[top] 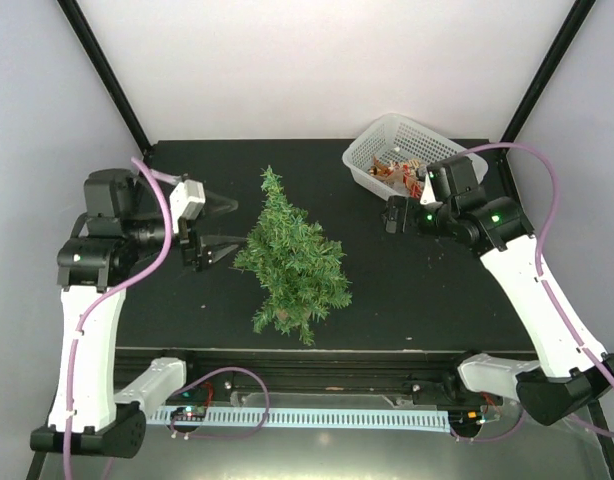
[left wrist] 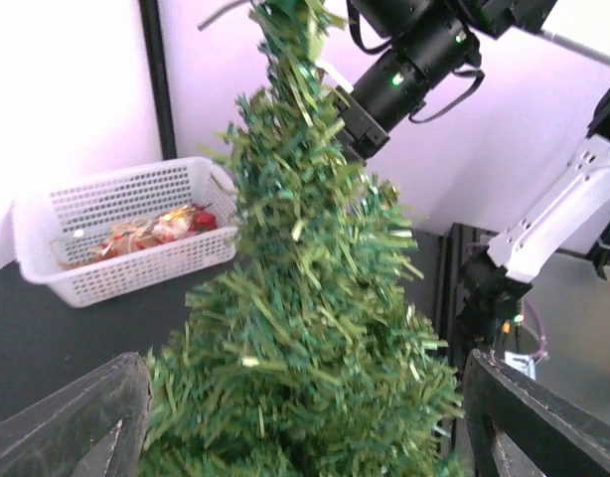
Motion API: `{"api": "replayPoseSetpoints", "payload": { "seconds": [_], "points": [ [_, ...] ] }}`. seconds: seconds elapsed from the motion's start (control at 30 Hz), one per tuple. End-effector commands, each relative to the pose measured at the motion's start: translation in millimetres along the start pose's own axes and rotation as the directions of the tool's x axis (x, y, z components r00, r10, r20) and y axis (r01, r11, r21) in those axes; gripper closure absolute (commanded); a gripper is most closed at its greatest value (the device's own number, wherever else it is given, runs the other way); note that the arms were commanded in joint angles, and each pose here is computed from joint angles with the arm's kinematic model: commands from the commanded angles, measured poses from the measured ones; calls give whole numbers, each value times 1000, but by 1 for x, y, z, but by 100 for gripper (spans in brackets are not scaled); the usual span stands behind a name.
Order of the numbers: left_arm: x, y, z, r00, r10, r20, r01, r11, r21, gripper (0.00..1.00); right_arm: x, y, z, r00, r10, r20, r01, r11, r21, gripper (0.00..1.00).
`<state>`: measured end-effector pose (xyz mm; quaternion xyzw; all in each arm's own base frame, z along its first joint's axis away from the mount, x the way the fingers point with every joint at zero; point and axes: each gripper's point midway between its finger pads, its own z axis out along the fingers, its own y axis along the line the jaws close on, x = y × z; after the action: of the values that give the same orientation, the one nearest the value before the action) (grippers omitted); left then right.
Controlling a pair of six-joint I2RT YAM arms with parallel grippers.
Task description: Decorate the small christmas tree
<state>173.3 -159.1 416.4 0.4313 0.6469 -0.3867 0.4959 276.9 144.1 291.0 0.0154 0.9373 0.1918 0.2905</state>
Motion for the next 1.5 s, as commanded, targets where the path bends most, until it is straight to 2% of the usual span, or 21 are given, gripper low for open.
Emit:
{"api": "replayPoseSetpoints", "payload": {
  "seconds": [0.0,0.17,0.6,0.93,1.0,1.13,1.23,1.33,1.4,1.47],
  "points": [
    [-33,11,15,996,4,87,-10,998,66,13,-1,2,-18,999,-4,32,4,1000,-15,3],
    [-40,22,28,997,6,76,-14,994,104,9,5,-4,-23,999,1,36,-1,1000,-1,3],
    [-45,2,53,998,-28,60,9,953,301,10,14,-13,-13,1000,26,8,-26,999,31,2],
    [-34,-12,63,999,-32,34,19,943,332,13,11,-7,-7,999,39,-2,-39,999,9,2],
    [-33,-12,65,999,-29,27,18,943,333,17,10,-6,-8,999,43,3,-43,999,5,2],
    [-32,-16,68,999,-24,21,16,941,339,33,11,-7,-8,999,43,4,-43,999,8,1],
    [-31,-16,71,1000,-16,14,11,943,332,47,12,-8,-8,999,48,4,-48,999,7,2],
    [-31,-14,74,1000,-12,9,9,946,323,69,13,-8,-9,998,55,9,-55,998,0,2],
    [-30,-13,76,1000,-8,5,6,949,315,80,15,-9,-9,998,59,8,-59,998,1,1],
    [-30,-11,78,1000,-1,1,1,952,305,83,16,-9,-9,998,61,8,-61,998,1,2]
  ]
}}
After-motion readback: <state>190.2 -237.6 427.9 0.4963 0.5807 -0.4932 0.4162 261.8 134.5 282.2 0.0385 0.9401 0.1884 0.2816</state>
